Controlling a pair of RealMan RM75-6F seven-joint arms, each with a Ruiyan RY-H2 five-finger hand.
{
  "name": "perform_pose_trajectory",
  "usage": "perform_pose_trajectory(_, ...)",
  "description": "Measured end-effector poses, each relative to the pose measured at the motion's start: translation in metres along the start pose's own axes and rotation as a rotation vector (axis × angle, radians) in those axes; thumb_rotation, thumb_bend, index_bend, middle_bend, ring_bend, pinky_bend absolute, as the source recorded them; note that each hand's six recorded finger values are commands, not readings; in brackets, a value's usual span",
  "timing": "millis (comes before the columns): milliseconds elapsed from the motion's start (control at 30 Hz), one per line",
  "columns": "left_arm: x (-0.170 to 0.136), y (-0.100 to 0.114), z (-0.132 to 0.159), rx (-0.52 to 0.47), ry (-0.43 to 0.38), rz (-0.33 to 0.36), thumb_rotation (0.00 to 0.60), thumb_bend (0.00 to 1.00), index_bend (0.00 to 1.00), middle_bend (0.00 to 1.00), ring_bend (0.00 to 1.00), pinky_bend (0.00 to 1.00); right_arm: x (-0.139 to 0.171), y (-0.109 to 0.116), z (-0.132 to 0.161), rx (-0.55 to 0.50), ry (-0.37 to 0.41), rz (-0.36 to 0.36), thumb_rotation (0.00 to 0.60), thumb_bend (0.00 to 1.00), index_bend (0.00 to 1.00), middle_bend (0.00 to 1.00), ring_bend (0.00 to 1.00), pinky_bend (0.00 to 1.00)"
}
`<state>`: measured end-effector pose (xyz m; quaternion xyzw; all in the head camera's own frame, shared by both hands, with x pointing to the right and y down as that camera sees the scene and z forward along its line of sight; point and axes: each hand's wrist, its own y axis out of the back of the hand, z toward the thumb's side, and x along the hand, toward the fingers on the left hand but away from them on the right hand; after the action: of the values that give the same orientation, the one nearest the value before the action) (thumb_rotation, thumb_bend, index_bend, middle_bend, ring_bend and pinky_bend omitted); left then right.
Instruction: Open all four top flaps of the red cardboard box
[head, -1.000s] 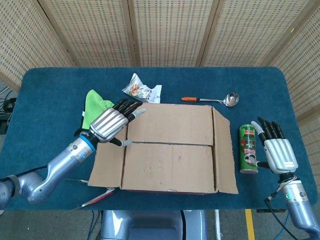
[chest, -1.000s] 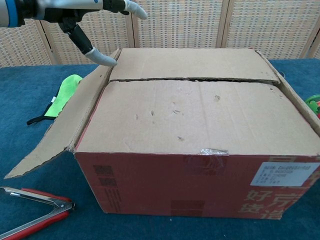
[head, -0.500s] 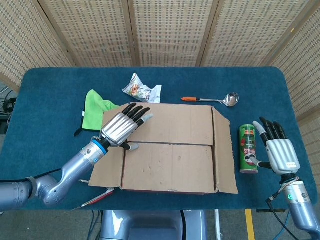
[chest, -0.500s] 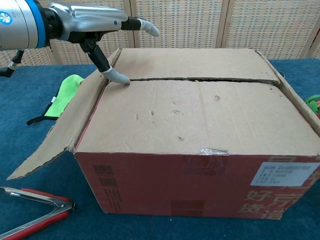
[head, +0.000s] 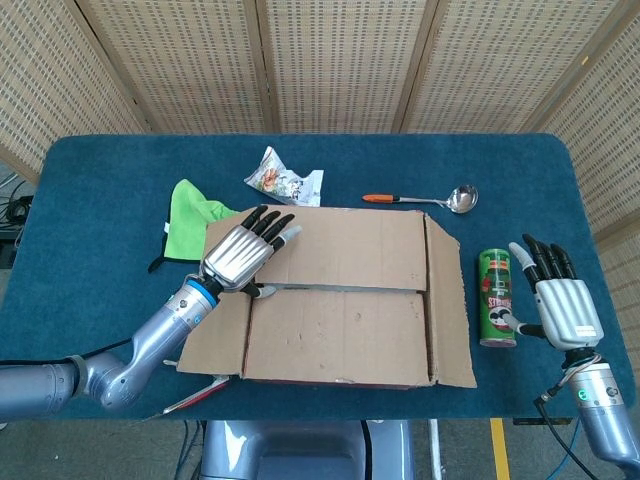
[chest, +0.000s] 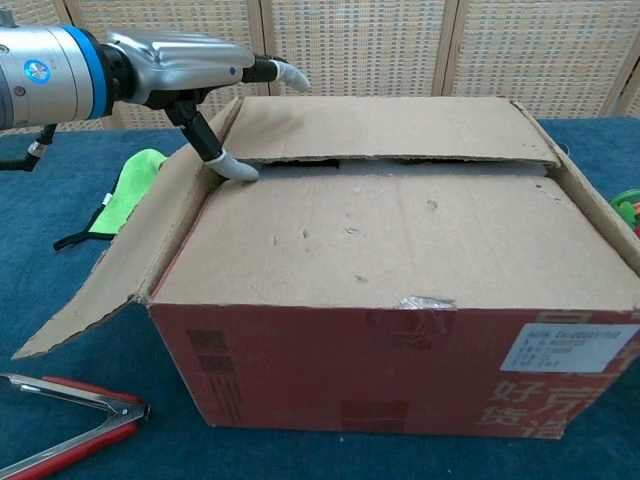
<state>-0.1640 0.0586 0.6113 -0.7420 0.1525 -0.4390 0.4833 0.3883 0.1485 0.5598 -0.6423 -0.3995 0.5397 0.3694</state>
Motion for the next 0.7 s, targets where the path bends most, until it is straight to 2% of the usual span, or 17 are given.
perform_pose_trajectory(367,0.009,0.005,-0.003,0.004,0.032,0.064,0.457,0.22,0.0,0.0,0.0,0.0,0.001,0.002,-0.003,0.001,-0.01,-0.006,0.6,0.16,0.0,0.0,0.0,0.0)
perform_pose_trajectory(700,0.007,0.029,-0.01,-0.048,0.039,0.178,0.459,0.22,0.0,0.0,0.0,0.0,-0.002,0.001,-0.003,-0.003,-0.005,-0.001,0.6,0.16,0.0,0.0,0.0,0.0)
